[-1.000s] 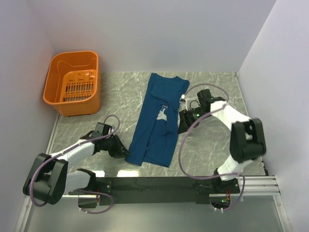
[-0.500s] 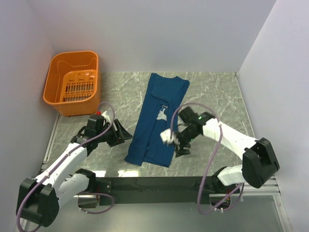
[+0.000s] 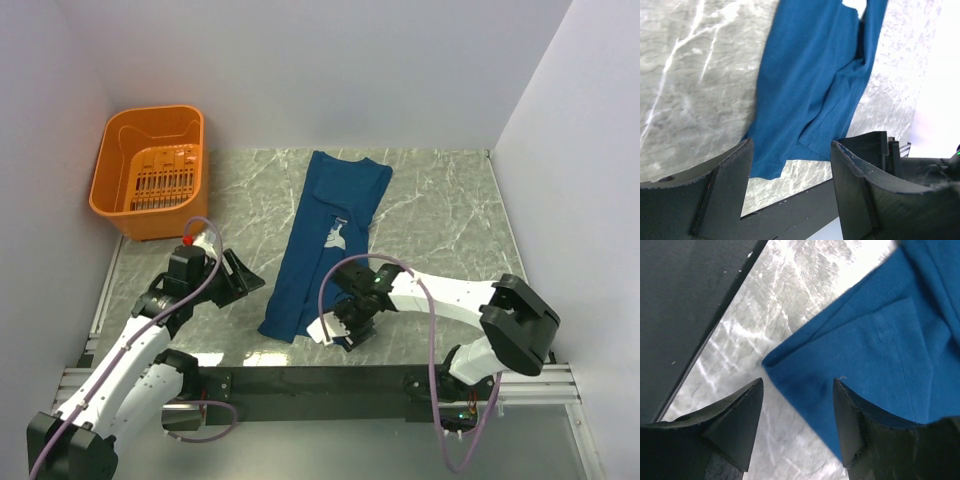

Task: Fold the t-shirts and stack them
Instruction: Fold the tshirt

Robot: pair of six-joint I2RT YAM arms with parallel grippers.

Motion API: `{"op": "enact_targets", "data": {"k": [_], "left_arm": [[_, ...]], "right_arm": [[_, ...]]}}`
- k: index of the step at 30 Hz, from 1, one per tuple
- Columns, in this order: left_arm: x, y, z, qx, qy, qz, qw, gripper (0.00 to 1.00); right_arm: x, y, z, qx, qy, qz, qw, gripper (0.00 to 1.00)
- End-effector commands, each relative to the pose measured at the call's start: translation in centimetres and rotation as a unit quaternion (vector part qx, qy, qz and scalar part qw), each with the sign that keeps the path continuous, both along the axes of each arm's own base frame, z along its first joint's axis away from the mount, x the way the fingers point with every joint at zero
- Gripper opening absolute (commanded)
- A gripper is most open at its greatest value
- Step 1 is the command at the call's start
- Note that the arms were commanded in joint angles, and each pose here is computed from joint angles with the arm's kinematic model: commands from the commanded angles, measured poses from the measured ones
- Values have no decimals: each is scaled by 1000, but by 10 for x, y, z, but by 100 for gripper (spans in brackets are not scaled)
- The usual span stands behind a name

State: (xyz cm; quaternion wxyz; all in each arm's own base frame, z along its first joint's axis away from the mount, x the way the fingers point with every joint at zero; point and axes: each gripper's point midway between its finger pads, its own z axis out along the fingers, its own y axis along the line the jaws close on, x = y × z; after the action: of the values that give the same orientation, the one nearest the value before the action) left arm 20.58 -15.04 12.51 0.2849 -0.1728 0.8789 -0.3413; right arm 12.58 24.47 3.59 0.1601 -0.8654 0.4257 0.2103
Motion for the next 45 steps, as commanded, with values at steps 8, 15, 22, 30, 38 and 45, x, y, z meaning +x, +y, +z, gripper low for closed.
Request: {"op": "enact_targets", "data": {"k": [8, 15, 22, 30, 38, 45], "left_arm": [[7, 11, 23, 14, -25, 32, 999, 68], [5, 10, 18, 13, -22, 25, 999, 68], [4, -7, -2, -19, 3, -10, 1000, 68], [28, -32, -14, -39, 21, -62, 997, 67], [21, -63, -31, -28, 68, -143, 987, 66], [2, -74, -26, 0, 49, -180, 982, 66]], "right_arm": [[7, 7, -23, -25, -55, 15, 998, 51], [-7, -13, -29, -48, -48, 35, 997, 18], [-31, -71, -27, -77, -55, 76, 993, 6], [-28, -104, -19, -99, -50, 59, 992, 2], [-11, -128, -17, -103, -57, 3, 993, 15], [-3, -118, 23, -14, -23, -67, 997, 85]]}}
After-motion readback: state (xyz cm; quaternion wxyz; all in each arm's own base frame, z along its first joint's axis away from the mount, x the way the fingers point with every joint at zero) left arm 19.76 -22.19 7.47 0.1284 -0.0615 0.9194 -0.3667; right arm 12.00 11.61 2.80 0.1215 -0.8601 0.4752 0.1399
